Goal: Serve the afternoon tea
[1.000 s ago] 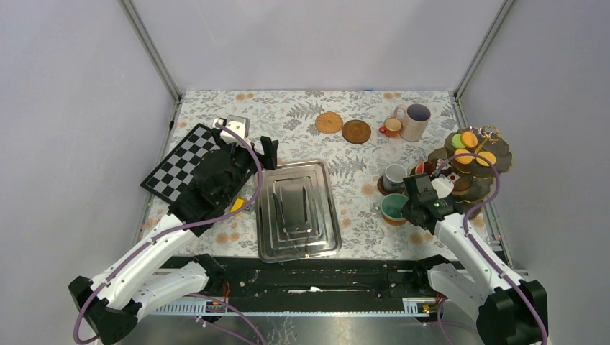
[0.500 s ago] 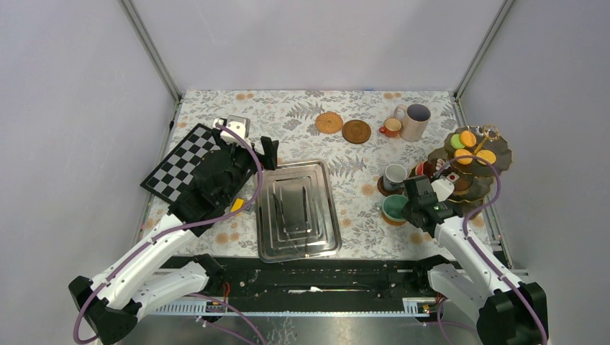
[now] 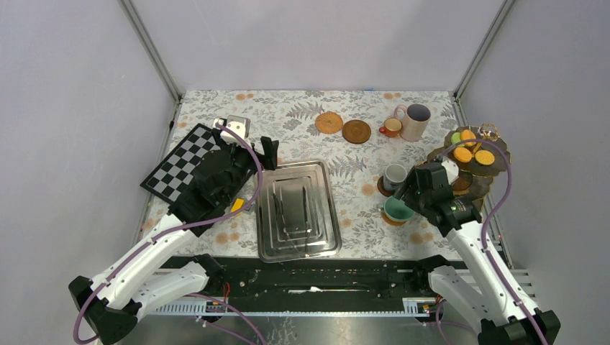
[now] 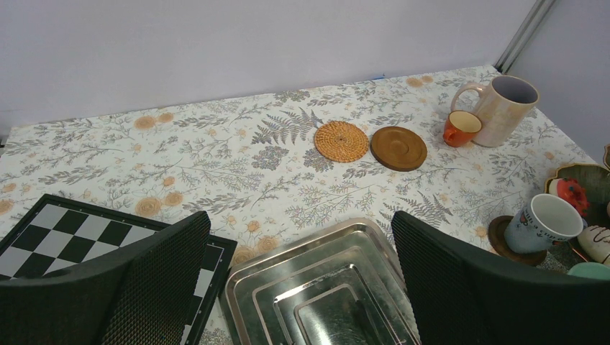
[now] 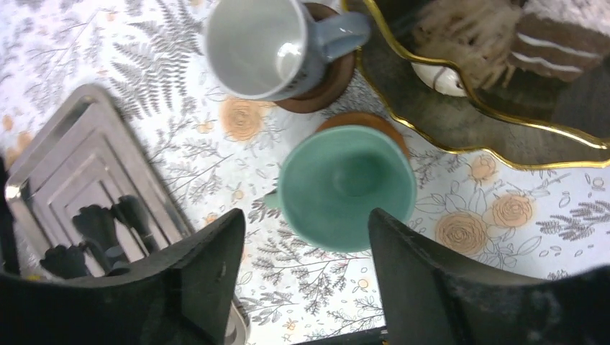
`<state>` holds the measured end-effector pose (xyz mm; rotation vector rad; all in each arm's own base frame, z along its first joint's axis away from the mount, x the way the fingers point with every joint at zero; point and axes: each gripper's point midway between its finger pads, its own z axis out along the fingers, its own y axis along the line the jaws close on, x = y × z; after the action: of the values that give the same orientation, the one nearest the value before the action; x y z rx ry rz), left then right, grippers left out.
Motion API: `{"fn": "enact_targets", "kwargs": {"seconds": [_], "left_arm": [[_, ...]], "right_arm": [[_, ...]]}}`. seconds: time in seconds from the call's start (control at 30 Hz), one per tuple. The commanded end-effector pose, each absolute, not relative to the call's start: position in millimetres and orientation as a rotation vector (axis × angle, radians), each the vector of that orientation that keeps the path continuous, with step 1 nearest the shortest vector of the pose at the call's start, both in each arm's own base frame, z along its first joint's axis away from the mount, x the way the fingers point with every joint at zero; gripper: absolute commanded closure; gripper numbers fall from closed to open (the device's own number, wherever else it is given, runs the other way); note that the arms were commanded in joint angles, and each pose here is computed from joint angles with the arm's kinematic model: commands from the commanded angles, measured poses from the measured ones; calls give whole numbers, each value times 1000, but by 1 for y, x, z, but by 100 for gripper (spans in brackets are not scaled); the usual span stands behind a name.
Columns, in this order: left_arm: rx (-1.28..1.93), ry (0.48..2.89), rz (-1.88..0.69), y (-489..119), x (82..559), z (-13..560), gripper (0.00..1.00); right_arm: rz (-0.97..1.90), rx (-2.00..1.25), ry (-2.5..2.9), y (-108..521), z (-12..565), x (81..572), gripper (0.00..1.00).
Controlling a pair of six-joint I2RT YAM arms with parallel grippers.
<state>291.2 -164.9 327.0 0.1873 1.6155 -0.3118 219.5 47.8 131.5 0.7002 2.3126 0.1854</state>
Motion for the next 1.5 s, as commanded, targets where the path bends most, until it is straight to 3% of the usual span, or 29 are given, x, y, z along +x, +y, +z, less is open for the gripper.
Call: {"fn": "enact_targets", "kwargs": {"seconds": [0.0, 0.07, 0.23, 0.47, 0.73, 0.93, 1.07, 1.23, 1.47], "left_arm": [[179, 1570, -350, -169, 290, 342, 1], [178, 1571, -348, -169, 291, 341, 1], [180, 1573, -348, -170, 291, 341, 1], [177, 1575, -336, -168, 292, 340, 1], [175, 1574, -332, -168, 292, 339, 1], [178, 1574, -335, -168, 292, 339, 1], [177, 1573, -336, -168, 292, 340, 1], [179, 1574, -340, -169, 292, 339, 1], [181, 1576, -341, -170, 292, 339, 1]], "right_arm": [[280, 520, 2313, 63, 159, 225, 26], [379, 400, 2301, 80, 166, 233, 20], [603, 158, 2286, 127, 185, 261, 20], [473, 40, 2301, 170, 194, 341, 21], [145, 180, 2346, 172, 154, 460, 45], [62, 212, 2390, 172, 115, 515, 47], [32, 236, 2433, 165, 84, 536, 48], [1, 203, 2483, 162, 45, 550, 59], [-28, 153, 2603, 158, 8, 525, 62]]}}
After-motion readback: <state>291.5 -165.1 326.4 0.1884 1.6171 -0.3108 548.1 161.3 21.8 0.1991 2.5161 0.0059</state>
